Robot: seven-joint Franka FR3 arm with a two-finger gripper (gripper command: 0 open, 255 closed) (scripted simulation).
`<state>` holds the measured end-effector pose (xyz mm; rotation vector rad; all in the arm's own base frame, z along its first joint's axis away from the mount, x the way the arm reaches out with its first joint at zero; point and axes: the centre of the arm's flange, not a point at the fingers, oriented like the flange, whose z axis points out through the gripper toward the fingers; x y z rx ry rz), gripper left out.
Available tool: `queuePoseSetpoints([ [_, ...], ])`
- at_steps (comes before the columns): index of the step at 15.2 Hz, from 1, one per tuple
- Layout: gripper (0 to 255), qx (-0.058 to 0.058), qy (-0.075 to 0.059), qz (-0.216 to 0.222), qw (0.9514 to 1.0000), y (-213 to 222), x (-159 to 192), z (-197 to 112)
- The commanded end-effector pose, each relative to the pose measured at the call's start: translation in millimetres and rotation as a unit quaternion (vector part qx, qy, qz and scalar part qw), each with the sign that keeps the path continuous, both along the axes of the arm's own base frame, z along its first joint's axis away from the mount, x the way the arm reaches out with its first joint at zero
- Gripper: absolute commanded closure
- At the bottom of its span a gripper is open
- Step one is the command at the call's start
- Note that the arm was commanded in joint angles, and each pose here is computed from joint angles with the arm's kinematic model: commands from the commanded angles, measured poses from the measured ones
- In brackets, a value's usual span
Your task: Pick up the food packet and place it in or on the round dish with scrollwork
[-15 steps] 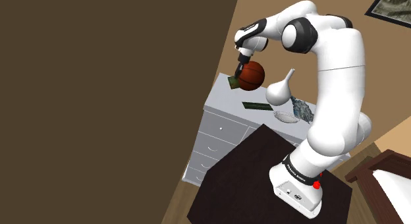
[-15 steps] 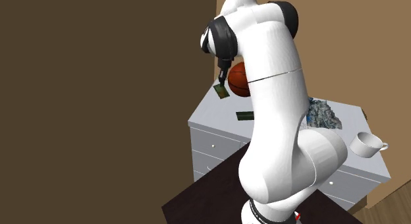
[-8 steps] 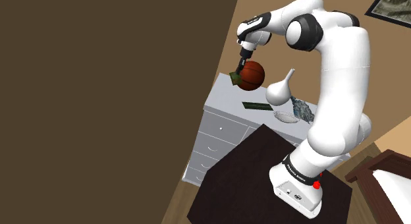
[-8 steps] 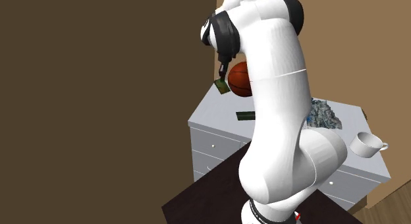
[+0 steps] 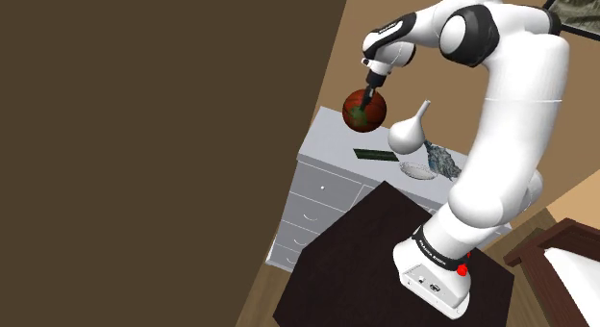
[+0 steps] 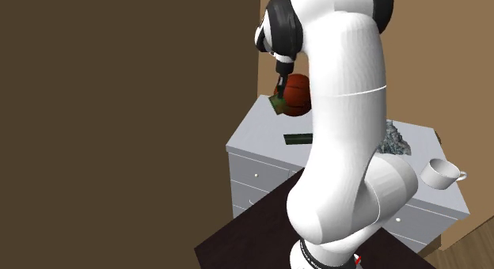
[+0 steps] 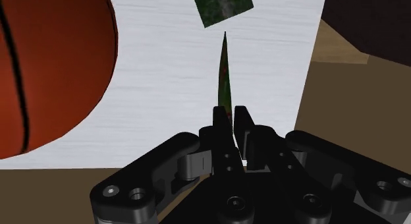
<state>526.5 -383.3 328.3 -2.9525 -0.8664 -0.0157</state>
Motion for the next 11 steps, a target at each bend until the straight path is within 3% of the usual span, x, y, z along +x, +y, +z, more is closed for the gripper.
queuePoseSetpoints([
  [1,255,0.0,0.0,0.0,1.0,-9.4,-23.8,1.3],
  [11,255,0.0,0.0,0.0,1.0,-52.7,-147.6,16.6],
])
